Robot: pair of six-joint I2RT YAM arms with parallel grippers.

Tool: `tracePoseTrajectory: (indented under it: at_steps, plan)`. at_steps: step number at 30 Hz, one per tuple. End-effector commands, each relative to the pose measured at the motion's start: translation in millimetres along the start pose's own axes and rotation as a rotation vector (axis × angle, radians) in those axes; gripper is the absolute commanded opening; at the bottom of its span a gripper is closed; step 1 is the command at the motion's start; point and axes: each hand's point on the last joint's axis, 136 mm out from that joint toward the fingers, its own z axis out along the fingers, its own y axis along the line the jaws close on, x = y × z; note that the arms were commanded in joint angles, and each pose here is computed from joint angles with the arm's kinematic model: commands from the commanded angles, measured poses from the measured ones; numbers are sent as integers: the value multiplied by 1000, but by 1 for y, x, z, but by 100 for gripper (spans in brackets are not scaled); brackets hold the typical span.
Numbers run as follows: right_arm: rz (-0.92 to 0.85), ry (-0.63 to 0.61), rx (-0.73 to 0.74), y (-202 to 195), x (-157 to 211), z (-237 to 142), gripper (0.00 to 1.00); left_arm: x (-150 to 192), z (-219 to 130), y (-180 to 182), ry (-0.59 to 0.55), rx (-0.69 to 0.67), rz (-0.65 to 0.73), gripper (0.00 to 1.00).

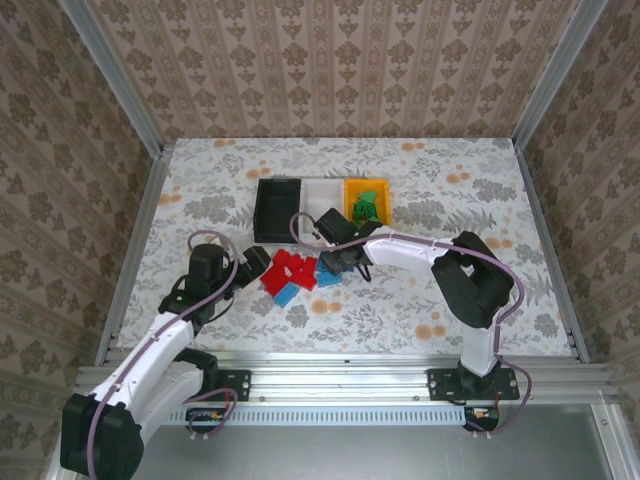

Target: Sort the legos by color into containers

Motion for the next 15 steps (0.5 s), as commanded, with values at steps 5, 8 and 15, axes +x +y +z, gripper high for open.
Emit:
tracePoseTrajectory:
  at_steps: [5, 8, 15]
  plan:
    - [14, 83, -26, 5, 36, 8, 48, -9, -5, -9, -26, 22, 3, 100]
    - [43, 75, -65, 8, 41, 2, 52, -8, -4, -8, -22, 22, 2, 100]
    - [70, 74, -35, 2, 42, 0, 44, -7, -4, -9, -21, 30, -4, 100]
